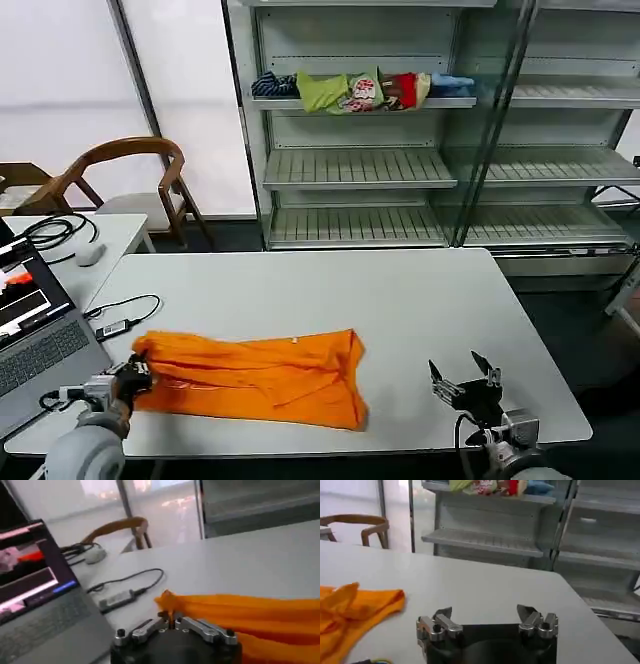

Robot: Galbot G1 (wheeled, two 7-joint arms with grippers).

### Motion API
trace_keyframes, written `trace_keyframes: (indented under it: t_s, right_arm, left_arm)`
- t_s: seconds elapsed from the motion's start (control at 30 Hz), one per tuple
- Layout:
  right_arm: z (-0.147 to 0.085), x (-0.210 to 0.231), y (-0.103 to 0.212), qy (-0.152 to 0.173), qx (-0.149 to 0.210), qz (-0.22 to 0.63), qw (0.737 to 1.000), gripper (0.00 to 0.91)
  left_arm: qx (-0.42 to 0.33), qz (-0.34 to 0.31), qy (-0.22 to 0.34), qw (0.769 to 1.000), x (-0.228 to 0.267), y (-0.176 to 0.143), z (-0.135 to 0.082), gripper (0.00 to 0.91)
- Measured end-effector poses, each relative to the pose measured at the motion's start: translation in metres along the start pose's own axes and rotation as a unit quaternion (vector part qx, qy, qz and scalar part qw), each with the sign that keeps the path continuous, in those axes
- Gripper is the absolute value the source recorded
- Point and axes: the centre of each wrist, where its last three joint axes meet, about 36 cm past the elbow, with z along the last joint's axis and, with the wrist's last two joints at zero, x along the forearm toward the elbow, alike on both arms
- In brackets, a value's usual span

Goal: Fold and organize the clothes.

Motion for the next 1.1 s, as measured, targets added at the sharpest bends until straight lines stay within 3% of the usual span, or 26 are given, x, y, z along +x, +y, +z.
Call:
trace_keyframes:
  t_s: [0.23,0.7,1.1]
  right_arm:
    - [0.000,0.000,-0.002,0.000,0.001,0.003,1.000,0.907]
    - [-0.006,0.003,-0.009,-0.002,0.007,0.016,1.000,0.907]
    - [-0.014,0.006,-0.016,-0.007,0.014,0.028,0.999,0.907]
  left_arm:
    - [0.005,0.003,-0.021,1.000,0.007,-0.003,-0.014,0.010]
    - [0.021,0.087,-0.083,0.993,0.044,-0.058,-0.046,0.010]
    - [0.014,0.173,-0.104,0.979,0.077,-0.116,-0.039,0.010]
